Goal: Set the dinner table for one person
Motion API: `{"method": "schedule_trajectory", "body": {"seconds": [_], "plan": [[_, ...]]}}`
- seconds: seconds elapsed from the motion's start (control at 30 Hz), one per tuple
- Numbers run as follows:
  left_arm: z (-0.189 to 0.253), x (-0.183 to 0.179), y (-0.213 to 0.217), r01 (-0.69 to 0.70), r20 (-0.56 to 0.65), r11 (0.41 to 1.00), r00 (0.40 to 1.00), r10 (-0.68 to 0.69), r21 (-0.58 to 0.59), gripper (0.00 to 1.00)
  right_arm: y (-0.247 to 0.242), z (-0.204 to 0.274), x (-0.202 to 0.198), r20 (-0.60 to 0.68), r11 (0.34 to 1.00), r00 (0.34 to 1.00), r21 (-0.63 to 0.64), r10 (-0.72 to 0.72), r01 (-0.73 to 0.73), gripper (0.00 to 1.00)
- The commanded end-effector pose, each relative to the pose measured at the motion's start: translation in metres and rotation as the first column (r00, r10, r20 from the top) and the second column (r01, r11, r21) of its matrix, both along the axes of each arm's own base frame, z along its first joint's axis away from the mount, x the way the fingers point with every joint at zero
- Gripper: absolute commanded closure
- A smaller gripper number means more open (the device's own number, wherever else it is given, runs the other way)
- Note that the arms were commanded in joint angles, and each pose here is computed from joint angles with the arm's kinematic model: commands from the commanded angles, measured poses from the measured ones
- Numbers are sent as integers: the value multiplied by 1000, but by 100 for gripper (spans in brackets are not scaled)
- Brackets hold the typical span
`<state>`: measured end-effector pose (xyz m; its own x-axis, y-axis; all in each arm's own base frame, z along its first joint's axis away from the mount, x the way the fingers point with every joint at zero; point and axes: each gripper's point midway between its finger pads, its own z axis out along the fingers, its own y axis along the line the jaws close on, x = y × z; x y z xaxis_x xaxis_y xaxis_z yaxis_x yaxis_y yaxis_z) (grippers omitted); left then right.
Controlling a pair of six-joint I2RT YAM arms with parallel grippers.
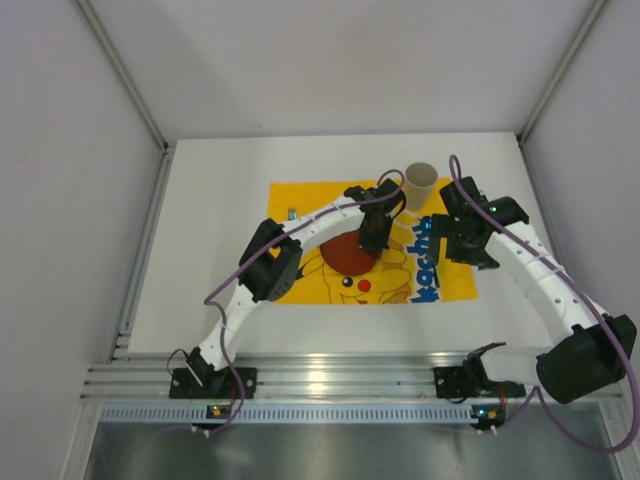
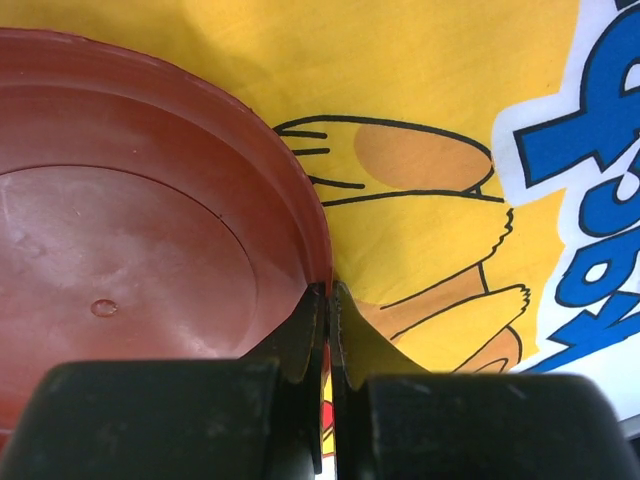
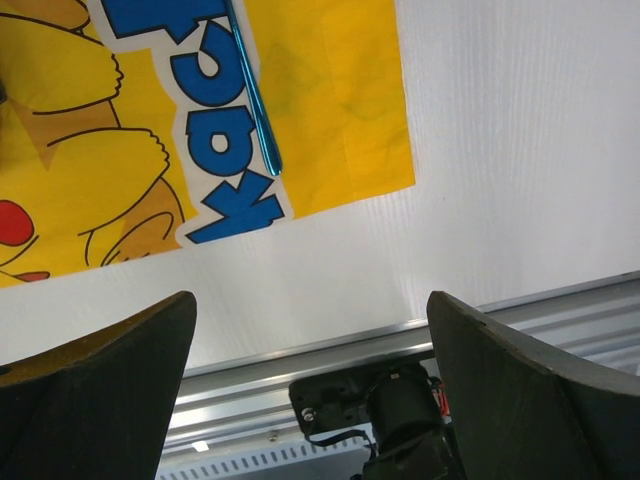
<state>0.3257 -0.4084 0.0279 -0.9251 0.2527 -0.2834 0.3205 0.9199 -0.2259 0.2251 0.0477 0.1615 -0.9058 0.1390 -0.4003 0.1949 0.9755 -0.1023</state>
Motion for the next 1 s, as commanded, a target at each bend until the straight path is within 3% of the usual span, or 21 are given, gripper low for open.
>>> {"method": "schedule_trajectory", "body": {"seconds": [0.0,0.07,0.13,0.23,0.27,0.4,0.57,0.67,0.8,0.87,0.93,0.97], "plan": [[-26,-18,-4,18,-78,1000,997,-18,3,100,-6,9,-1,24,1000,1000,-10,-6,6,0],[-23,-18,-6,21,-74,1000,997,-21,-4,99,-7,8,0,22,1000,1000,-12,-8,8,0],[-17,-17,-7,23,-66,1000,998,-24,-15,91,-6,8,0,21,1000,1000,-12,-7,8,0],[-3,-14,-12,25,-46,999,999,-27,-45,60,-4,6,2,17,1000,1000,-8,-7,8,0],[3,-12,-14,25,-37,998,999,-27,-53,45,-4,5,2,16,1000,1000,-6,-10,10,0],[31,-4,-14,24,14,998,1000,-23,-60,20,-2,6,5,27,1000,1000,6,-9,9,0],[91,15,-14,24,155,995,988,-8,-102,6,8,23,15,104,998,995,66,8,-15,0],[141,31,-5,1,269,992,962,34,-128,1,17,52,24,218,991,976,124,24,-52,0],[213,36,21,-17,408,985,909,85,-169,2,28,122,28,457,965,888,210,43,-155,0],[248,37,56,-95,517,982,839,169,-165,1,36,156,22,587,936,808,256,46,-239,0],[265,38,81,-133,606,976,766,213,-175,1,47,174,23,676,904,736,290,38,-313,0],[248,24,106,-126,634,982,750,189,-143,1,47,161,18,679,897,734,319,10,-307,0]]}}
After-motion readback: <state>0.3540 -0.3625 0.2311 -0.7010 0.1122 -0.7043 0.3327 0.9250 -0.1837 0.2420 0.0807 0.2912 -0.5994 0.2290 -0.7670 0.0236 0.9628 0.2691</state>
